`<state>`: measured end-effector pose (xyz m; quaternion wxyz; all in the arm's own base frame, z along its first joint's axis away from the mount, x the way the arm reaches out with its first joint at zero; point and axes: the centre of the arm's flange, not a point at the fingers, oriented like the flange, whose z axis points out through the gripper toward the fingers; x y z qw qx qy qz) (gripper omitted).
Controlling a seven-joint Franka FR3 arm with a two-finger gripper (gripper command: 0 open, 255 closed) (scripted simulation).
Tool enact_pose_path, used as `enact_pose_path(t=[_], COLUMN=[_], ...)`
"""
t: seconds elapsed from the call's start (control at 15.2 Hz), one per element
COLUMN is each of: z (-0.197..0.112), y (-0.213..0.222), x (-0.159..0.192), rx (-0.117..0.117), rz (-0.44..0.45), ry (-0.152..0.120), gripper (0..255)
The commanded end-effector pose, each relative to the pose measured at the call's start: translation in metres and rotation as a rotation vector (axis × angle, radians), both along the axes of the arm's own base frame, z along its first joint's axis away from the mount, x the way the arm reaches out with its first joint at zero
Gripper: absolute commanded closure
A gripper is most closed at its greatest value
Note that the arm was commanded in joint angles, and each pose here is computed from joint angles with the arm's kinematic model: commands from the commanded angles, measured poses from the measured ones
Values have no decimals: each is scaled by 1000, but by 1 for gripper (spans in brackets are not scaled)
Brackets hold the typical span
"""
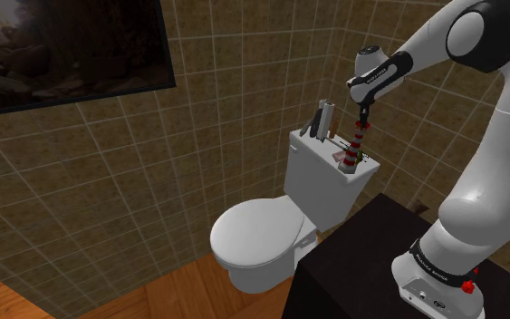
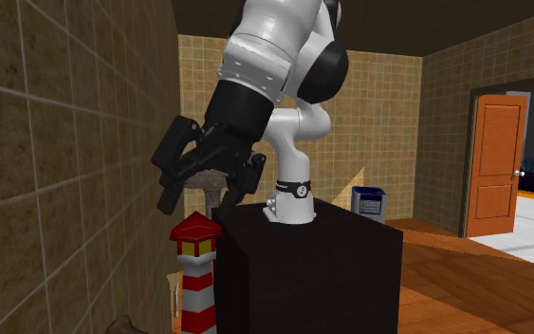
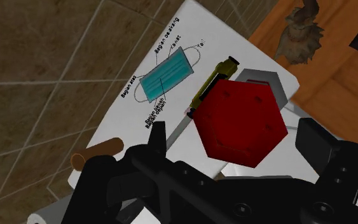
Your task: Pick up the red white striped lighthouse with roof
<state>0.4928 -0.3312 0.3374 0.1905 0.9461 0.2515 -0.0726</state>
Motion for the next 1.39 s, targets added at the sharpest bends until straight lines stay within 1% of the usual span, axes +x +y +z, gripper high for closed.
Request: enact_pose_path(t=[0.0,0.26,0.4,0.46,0.99,1.32], z=[-10,-34,-34,-35,-36,-13], y=[-2,-2,-2,-2,-2,-2], x=[1,1,1,2,2,1], rx=[-2,-2,-2,-2,-2,-2], rz=[2,2,2,2,2,2], ry=[0,0,0,0,0,0], gripper=[0,0,0,255,255,255])
